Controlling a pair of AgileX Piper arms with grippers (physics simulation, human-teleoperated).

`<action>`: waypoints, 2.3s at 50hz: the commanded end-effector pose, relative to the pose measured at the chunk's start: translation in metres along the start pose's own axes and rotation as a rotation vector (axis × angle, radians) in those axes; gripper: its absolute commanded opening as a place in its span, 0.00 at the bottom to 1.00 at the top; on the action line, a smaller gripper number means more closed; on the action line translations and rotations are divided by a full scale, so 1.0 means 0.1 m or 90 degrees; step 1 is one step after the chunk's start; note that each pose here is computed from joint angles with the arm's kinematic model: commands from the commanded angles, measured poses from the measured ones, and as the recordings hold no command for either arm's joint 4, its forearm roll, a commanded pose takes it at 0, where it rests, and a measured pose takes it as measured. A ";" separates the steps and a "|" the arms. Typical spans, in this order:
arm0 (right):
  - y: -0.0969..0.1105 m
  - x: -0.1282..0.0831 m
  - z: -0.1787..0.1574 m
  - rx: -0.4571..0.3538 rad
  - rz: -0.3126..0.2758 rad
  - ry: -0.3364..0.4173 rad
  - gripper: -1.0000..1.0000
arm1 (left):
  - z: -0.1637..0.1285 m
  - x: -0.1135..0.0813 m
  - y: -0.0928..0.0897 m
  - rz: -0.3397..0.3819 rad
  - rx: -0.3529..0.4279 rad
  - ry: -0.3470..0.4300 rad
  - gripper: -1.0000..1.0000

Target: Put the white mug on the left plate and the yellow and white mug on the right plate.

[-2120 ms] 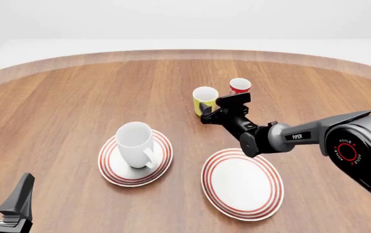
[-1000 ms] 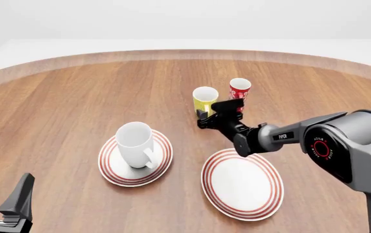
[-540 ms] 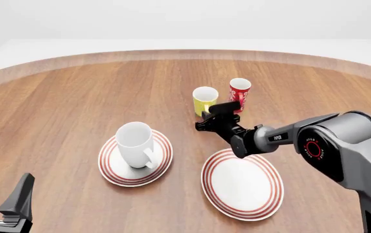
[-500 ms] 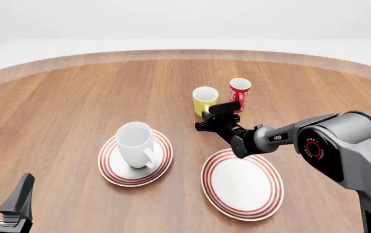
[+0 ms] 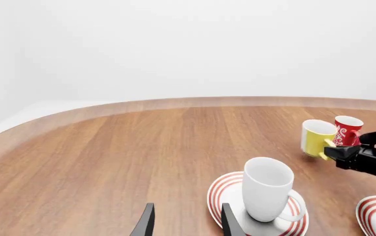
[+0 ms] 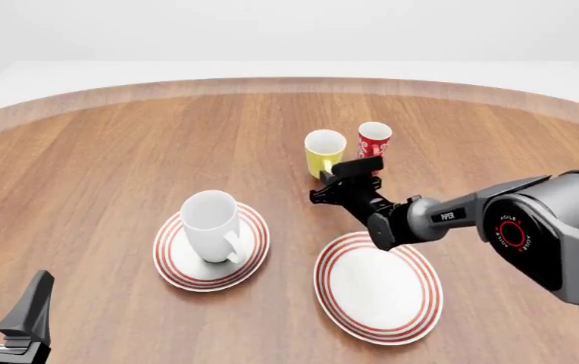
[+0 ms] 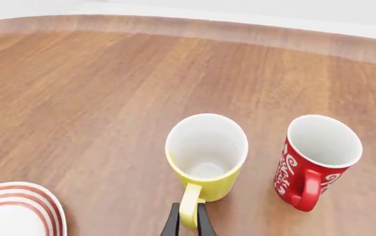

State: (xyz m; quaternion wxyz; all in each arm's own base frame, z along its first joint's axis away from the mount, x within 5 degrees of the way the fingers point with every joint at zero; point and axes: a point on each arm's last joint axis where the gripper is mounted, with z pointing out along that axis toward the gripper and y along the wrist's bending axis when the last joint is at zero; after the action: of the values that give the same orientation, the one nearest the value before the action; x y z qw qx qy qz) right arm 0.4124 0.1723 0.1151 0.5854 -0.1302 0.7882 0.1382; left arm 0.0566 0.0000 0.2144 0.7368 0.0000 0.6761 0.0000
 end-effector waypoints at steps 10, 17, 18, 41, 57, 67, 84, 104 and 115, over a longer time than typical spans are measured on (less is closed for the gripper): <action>0.09 -0.20 -0.33 -0.013 -0.002 -0.037 0.00 | 0.00 0.00 0.00 0.000 0.000 0.000 1.00; 0.10 -0.25 -0.47 -0.016 -0.003 -0.045 0.00 | 0.00 0.00 0.00 0.000 0.000 0.000 1.00; 0.10 -0.27 -0.51 -0.017 -0.004 -0.048 0.00 | 0.00 0.00 0.00 0.000 0.000 0.000 1.00; 0.17 -0.50 -0.93 -0.027 -0.017 -0.075 0.00 | 0.00 0.00 0.00 0.000 0.000 0.000 1.00; 0.18 -0.58 -1.22 -0.030 -0.026 -0.081 0.00 | 0.00 0.00 0.00 0.000 0.000 0.000 1.00; 0.18 -0.57 -1.46 -0.032 -0.026 -0.086 0.00 | 0.00 0.00 0.00 0.000 0.000 0.000 1.00; 0.14 -0.41 -2.00 -0.032 -0.027 -0.088 0.00 | 0.00 0.00 0.00 0.000 0.000 0.000 1.00; 0.09 -0.20 -2.60 -0.028 -0.024 -0.088 0.00 | 0.00 0.00 0.00 0.000 0.000 0.000 1.00; 0.06 -0.10 -2.79 -0.025 -0.021 -0.085 0.00 | 0.00 0.00 0.00 0.000 0.000 0.000 1.00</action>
State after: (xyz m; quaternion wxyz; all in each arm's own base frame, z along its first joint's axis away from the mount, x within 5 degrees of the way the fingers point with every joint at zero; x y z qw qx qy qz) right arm 0.1838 0.0842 0.2057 0.6355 -0.1493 0.7426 0.1494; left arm 0.0566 0.0000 0.2144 0.7368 0.0000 0.6761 0.0000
